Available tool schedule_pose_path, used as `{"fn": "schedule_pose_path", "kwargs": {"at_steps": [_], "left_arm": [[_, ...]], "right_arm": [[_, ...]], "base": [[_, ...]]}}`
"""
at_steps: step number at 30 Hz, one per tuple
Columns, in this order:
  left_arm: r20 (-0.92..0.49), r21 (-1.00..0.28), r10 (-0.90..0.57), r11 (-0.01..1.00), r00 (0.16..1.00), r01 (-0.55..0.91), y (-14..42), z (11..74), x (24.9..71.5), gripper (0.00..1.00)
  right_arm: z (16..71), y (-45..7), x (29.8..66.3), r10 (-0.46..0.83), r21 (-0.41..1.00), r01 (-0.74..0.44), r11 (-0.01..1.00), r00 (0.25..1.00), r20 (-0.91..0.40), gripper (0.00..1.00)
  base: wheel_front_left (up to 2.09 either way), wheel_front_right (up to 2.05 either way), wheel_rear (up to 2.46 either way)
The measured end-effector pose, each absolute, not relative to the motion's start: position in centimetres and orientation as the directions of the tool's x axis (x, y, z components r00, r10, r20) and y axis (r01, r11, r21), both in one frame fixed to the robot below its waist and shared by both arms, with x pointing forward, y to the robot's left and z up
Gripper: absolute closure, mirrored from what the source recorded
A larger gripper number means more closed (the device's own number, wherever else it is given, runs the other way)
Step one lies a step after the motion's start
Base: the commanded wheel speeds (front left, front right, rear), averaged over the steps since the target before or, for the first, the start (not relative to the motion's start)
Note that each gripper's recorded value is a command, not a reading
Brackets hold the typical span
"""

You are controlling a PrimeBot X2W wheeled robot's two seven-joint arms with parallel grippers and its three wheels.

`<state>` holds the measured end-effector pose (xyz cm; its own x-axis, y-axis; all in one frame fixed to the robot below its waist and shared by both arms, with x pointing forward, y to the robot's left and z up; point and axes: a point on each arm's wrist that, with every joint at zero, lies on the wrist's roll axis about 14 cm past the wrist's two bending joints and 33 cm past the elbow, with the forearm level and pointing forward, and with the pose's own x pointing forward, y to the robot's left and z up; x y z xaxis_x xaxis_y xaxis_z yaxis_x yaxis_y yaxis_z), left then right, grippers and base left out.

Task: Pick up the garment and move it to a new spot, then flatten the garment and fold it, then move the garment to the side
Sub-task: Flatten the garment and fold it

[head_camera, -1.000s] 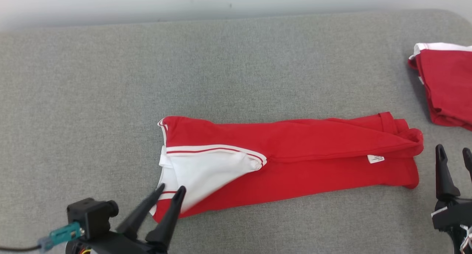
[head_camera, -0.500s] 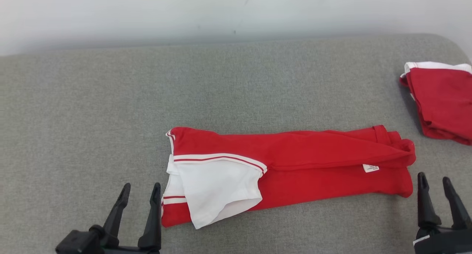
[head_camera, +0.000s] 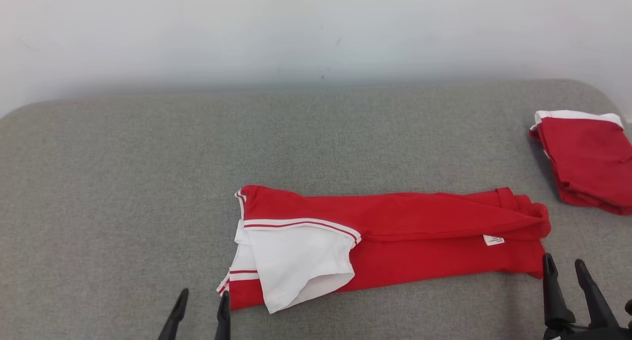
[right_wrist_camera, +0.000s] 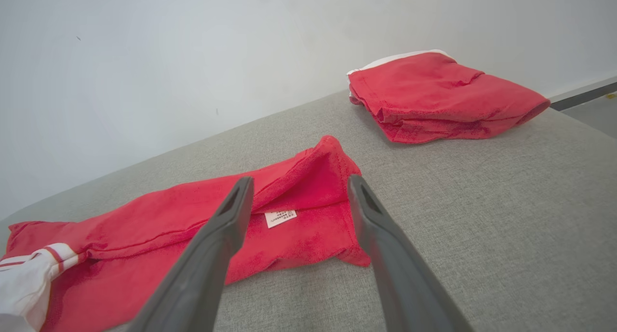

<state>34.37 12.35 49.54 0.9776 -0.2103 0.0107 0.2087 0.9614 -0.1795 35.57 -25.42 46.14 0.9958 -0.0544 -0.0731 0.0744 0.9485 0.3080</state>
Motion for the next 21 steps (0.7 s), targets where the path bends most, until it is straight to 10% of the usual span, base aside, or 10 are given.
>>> {"fn": "schedule_pose_path", "kwargs": {"at_steps": [21], "left_arm": [[0.013, -0.165, -0.189, 0.968, 0.982, 0.188, 12.8, 48.8, 32.5, 0.0]], "right_arm": [[41.7, -28.1, 40.7, -0.193, 0.446, 0.279, 0.851, 0.954, -0.23, 0.0]], "base": [[0.0, 0.0, 0.0]]}}
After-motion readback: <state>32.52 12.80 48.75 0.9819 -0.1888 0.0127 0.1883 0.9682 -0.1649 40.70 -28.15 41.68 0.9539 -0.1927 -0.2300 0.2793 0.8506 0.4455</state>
